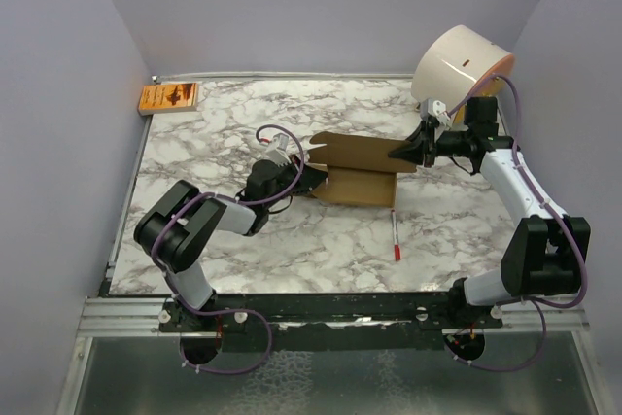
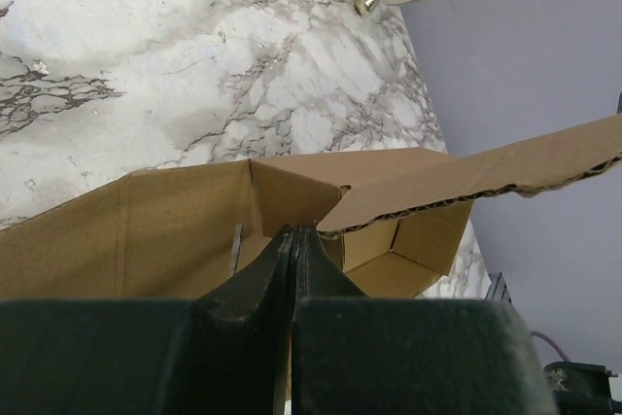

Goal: Fold the paper box

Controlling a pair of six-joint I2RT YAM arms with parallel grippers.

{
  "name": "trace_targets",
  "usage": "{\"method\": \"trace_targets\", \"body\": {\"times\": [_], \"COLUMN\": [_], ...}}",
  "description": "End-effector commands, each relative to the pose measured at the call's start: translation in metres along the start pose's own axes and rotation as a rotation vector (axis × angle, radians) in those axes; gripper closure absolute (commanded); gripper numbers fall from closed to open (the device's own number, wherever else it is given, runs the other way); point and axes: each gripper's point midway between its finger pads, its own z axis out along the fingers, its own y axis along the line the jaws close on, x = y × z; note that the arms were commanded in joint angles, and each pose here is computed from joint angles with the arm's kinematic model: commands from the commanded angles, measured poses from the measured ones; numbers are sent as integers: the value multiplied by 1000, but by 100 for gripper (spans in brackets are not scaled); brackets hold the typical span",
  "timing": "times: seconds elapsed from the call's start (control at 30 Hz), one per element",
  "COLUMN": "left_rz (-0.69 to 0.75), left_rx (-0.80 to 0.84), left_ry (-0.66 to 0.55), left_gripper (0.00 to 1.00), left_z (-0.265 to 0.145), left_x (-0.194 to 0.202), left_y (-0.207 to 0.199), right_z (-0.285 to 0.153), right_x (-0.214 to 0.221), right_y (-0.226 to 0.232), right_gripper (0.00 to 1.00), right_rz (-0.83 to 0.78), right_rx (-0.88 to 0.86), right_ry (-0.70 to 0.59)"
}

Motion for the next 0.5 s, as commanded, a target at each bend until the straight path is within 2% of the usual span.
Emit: {"method": "trace_targets", "body": {"times": [0.0, 0.47], "left_rz": [14, 108], "left_rx": [42, -88], "left_ry": [-48, -42], "left_gripper": [100, 97], "left_z": [5, -23], "left_x": [-13, -14], "left_y": [-13, 11], "right_z": [-2, -3], "right_x": [-10, -9], "right_y": [3, 0], "right_gripper": [99, 99], "right_rz": [-29, -46], "right_rx": [-7, 9], "right_ry": [-26, -3]}}
